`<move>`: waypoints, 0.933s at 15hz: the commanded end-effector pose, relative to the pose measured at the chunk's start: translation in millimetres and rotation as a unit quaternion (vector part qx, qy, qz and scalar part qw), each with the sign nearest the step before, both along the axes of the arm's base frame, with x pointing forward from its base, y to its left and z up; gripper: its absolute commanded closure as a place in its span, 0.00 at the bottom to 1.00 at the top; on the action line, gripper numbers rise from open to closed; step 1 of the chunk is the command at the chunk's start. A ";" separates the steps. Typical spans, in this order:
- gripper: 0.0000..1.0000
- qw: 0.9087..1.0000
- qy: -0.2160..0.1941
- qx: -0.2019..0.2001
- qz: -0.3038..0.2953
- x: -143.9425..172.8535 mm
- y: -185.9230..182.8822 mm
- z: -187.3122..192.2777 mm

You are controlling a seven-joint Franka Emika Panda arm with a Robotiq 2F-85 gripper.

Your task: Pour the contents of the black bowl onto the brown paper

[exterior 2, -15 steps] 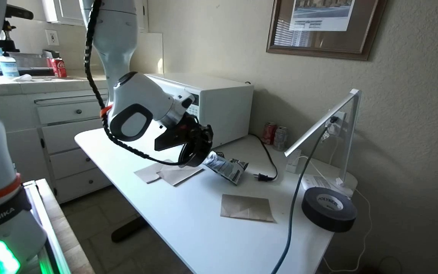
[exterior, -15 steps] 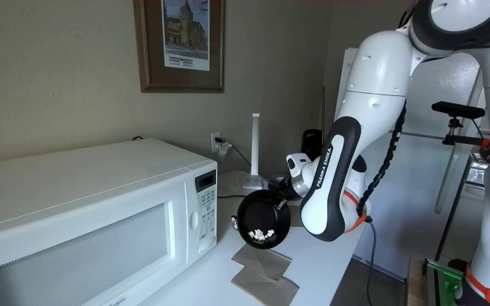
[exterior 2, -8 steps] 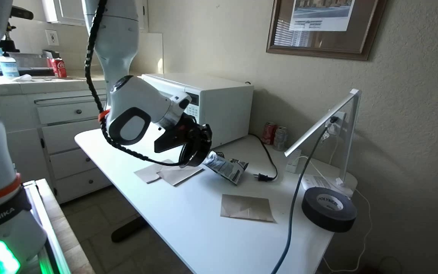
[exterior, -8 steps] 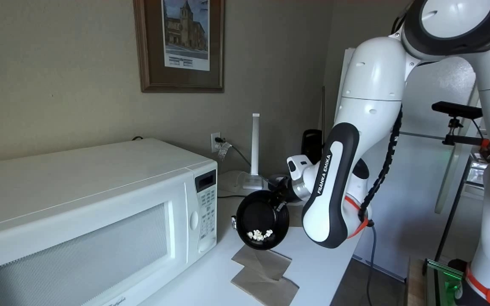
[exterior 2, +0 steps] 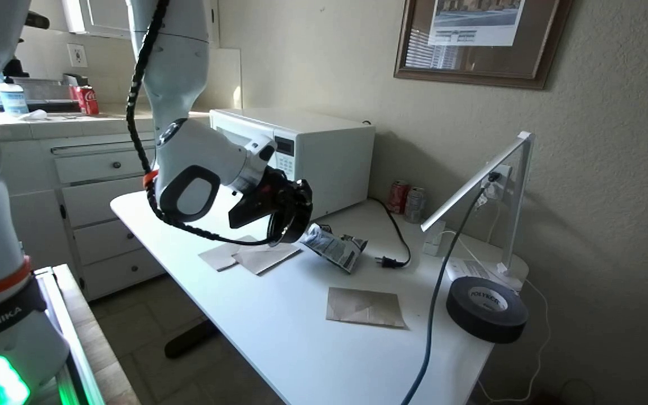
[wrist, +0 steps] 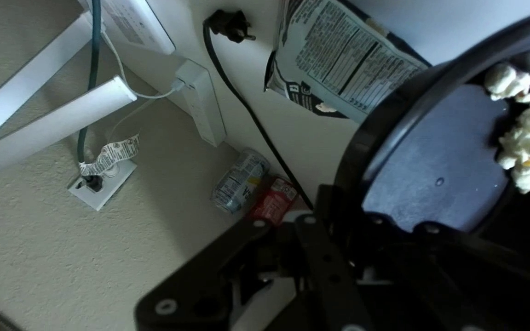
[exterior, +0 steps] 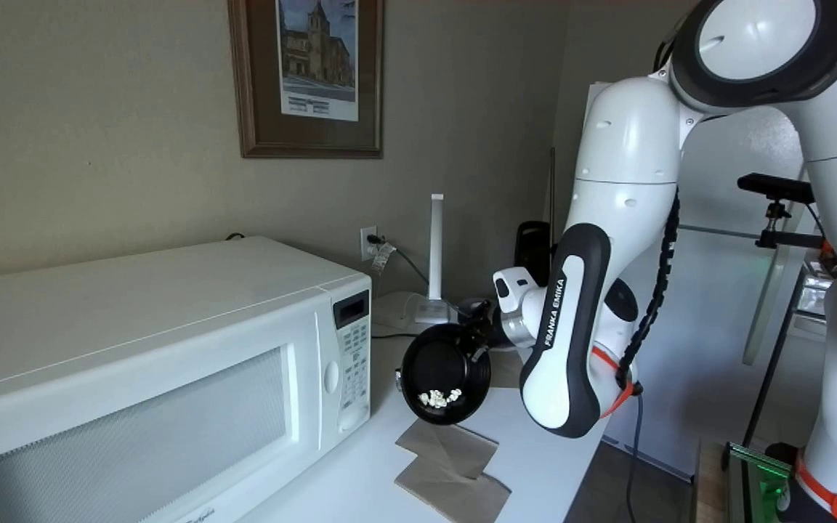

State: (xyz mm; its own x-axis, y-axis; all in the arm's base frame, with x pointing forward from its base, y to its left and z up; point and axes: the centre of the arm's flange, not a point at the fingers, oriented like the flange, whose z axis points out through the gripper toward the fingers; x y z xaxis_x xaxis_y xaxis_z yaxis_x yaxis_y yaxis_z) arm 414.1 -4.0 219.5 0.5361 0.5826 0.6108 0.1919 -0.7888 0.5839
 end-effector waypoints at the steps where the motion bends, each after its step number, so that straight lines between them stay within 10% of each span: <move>1: 0.98 0.999 -0.023 -0.015 0.019 -2.8 2.6 -12.9; 14: 0.98 0.998 -0.035 -0.019 0.038 6.6 8.6 -13.7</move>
State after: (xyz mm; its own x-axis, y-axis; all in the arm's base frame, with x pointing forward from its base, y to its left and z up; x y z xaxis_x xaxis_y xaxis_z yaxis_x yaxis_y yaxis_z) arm 435.4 4.4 228.8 0.4435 0.6322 0.6353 0.1812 -0.7574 0.6273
